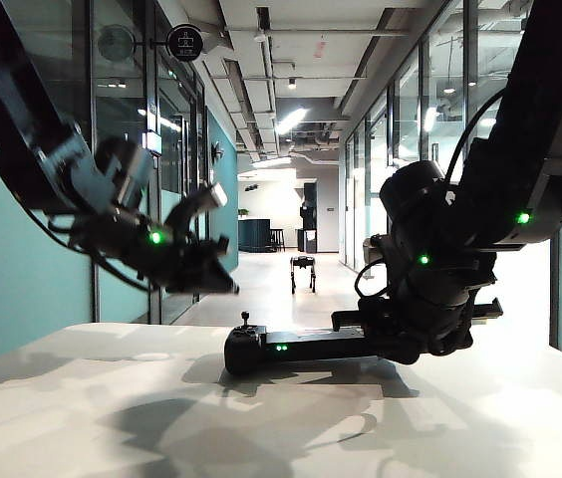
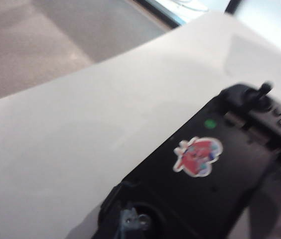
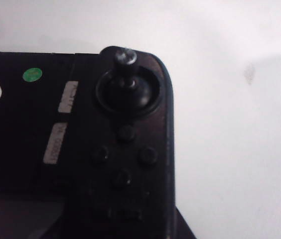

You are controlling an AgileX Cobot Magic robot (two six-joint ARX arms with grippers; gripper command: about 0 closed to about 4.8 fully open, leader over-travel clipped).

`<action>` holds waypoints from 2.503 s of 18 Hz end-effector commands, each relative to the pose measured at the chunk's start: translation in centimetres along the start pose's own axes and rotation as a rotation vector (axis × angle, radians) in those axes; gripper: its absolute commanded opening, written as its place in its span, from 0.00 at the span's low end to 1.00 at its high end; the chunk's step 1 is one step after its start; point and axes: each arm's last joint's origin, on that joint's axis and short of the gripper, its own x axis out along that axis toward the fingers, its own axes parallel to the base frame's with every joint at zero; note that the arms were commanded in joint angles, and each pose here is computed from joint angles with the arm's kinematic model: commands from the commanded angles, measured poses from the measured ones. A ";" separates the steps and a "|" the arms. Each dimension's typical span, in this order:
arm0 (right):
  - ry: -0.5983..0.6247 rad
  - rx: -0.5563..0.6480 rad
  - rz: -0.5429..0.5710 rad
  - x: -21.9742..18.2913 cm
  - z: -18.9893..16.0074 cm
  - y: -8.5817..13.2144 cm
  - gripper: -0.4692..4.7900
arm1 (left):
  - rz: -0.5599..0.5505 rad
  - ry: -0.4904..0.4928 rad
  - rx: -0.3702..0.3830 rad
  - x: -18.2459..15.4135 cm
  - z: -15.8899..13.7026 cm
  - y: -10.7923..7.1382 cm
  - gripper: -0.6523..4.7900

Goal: Push the left joystick on the remote control sitting on the white table backward to make the robot dog back up in a straight line until it returns close to you.

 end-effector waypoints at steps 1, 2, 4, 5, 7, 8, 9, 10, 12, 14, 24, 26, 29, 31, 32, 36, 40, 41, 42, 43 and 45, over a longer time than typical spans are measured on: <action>-0.037 0.014 -0.002 -0.2 0.7 0.1 0.39 | -0.020 -0.008 0.019 0.8 -0.1 0.9 0.11; -0.037 0.014 -0.002 -0.2 0.7 0.1 0.39 | -0.020 -0.007 0.027 1.2 -0.3 1.1 0.11; -0.036 0.014 -0.001 -0.2 0.7 0.1 0.39 | -0.048 -0.015 0.044 1.8 -0.2 1.6 0.11; -0.036 0.014 -0.002 -0.2 0.7 0.1 0.39 | -0.081 -0.012 0.038 2.2 -0.1 1.9 0.11; -0.036 0.014 -0.001 -0.2 0.7 0.1 0.39 | -0.084 0.008 0.045 2.7 0.2 2.5 0.11; -0.036 0.014 -0.001 -0.2 0.7 0.1 0.39 | -0.096 0.007 0.051 3.0 0.3 2.7 0.11; -0.036 0.014 0.002 -0.2 0.7 0.1 0.39 | -0.118 0.006 0.060 3.2 0.4 2.8 0.11; -0.036 0.014 0.001 -0.2 0.7 0.1 0.39 | -0.144 0.003 0.062 3.4 0.3 2.8 0.11; -0.036 0.014 0.002 -0.2 0.7 0.1 0.39 | -0.151 0.008 0.061 3.6 -0.1 2.8 0.11; -0.036 0.014 0.002 -0.2 0.7 0.1 0.39 | -0.196 0.002 0.081 3.7 -0.3 2.8 0.11; -0.037 0.040 -0.004 -0.2 0.7 0.1 0.39 | -0.194 0.007 0.140 3.6 -0.5 2.9 0.11; -0.038 0.041 -0.006 -0.2 0.7 0.1 0.39 | -0.194 0.006 0.142 3.6 -0.5 2.9 0.11; -0.041 0.041 -0.023 -0.2 0.7 0.1 0.39 | -0.194 -0.002 0.148 3.9 -0.2 3.1 0.11; -0.041 0.040 -0.023 -0.2 0.7 0.1 0.39 | -0.201 0.006 0.140 4.3 -0.1 3.4 0.11; -0.041 0.040 -0.023 -0.2 0.7 0.1 0.39 | -0.208 0.012 0.135 4.5 -0.1 3.4 0.11; -0.041 0.040 -0.021 -0.2 0.7 0.1 0.39 | -0.243 0.018 0.138 4.5 -0.1 3.4 0.11; -0.041 0.040 -0.021 -0.2 0.7 0.1 0.39 | -0.249 0.040 0.161 4.5 -0.4 3.3 0.11; -0.041 0.040 -0.021 -0.2 0.7 0.1 0.39 | -0.249 0.039 0.162 4.5 -0.4 3.3 0.11; -0.041 0.040 -0.021 -0.2 0.7 0.1 0.39 | -0.250 0.039 0.163 4.5 -0.4 3.3 0.11; -0.041 0.040 -0.021 -0.2 0.7 0.1 0.39 | -0.250 0.039 0.164 4.5 -0.4 3.3 0.11; -0.041 0.040 -0.021 -0.2 0.7 0.1 0.39 | -0.251 0.039 0.183 4.5 -0.4 3.3 0.11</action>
